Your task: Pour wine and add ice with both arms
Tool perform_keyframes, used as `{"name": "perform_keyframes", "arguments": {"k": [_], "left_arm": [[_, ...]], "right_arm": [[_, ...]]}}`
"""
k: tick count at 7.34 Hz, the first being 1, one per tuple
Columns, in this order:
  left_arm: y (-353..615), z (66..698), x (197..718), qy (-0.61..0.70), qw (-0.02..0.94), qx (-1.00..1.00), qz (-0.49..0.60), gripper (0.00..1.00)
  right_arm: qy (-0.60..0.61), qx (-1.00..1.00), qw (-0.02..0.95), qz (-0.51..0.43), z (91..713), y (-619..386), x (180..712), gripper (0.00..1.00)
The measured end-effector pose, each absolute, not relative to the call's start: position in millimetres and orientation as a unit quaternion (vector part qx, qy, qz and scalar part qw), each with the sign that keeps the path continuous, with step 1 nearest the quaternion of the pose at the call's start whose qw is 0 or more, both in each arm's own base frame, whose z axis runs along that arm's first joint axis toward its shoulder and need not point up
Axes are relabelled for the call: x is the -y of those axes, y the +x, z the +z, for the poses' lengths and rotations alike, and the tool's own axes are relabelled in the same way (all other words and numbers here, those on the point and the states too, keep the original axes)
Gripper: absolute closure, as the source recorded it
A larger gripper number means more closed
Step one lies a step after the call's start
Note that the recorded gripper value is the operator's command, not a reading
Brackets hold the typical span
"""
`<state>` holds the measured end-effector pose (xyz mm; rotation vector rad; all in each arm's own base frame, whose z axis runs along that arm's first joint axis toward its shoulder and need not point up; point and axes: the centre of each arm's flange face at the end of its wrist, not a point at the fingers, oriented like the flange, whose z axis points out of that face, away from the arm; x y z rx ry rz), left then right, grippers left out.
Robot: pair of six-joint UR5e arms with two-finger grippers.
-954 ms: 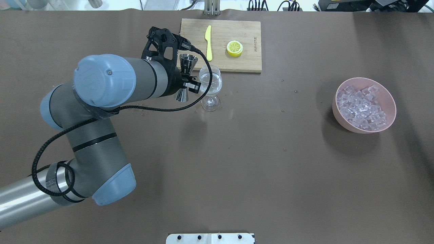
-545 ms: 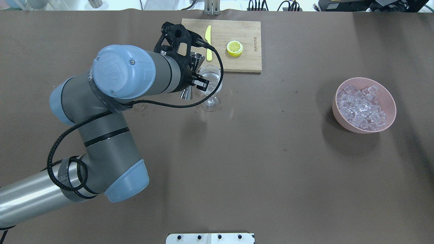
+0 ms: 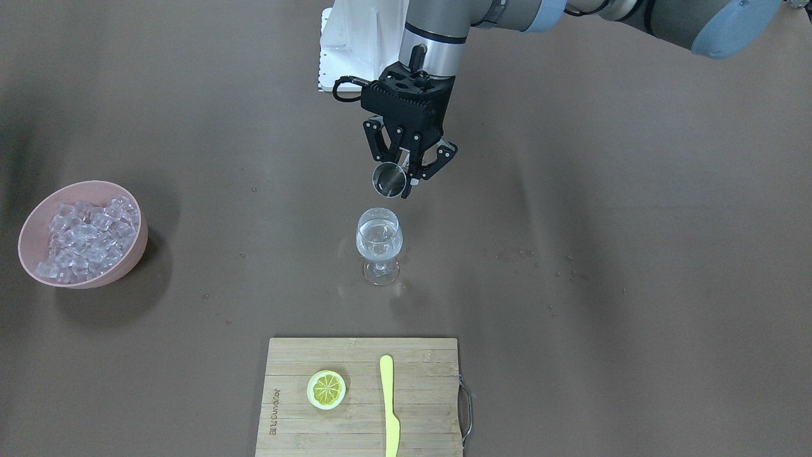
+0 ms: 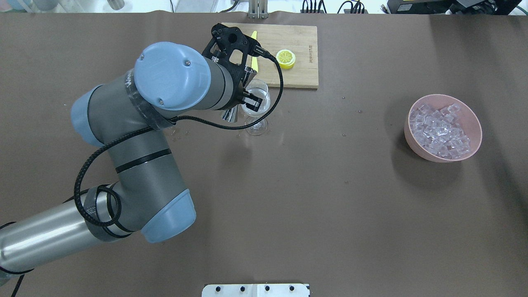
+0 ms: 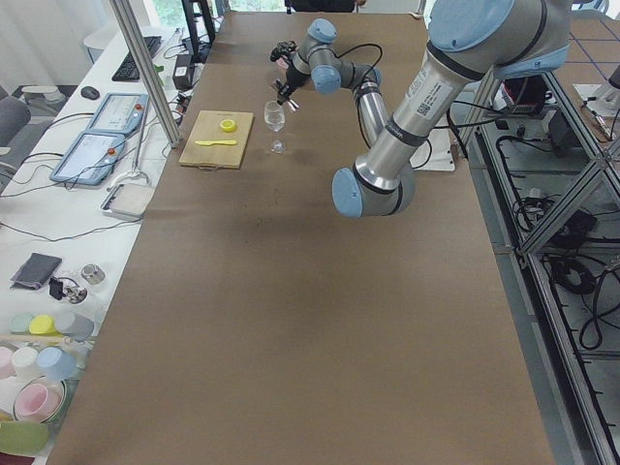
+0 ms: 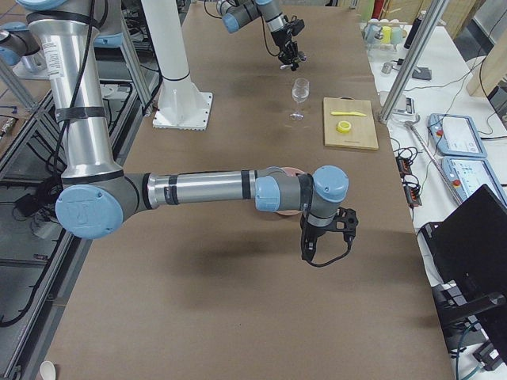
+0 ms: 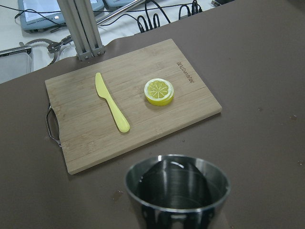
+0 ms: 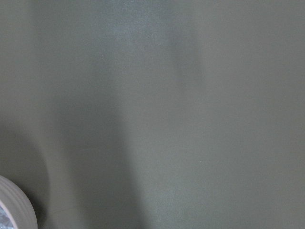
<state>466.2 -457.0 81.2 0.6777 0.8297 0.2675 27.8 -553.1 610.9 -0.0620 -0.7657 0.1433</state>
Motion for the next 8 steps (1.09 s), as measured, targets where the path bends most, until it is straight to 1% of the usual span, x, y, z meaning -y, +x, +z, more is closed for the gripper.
{"name": "perform_keyframes", "arguments": {"k": [5, 8], "left_arm": [[474, 65, 462, 0.289, 0.878, -0.340, 0.171, 1.00], [475, 69, 471, 0.278, 0.888, -0.318, 0.183, 1.00]], "right_arm": [[-0.031, 0.379, 0.922, 0.070, 609, 27, 553, 0.00], [-0.032, 0.386, 0.919, 0.070, 608, 26, 553, 0.00]]}}
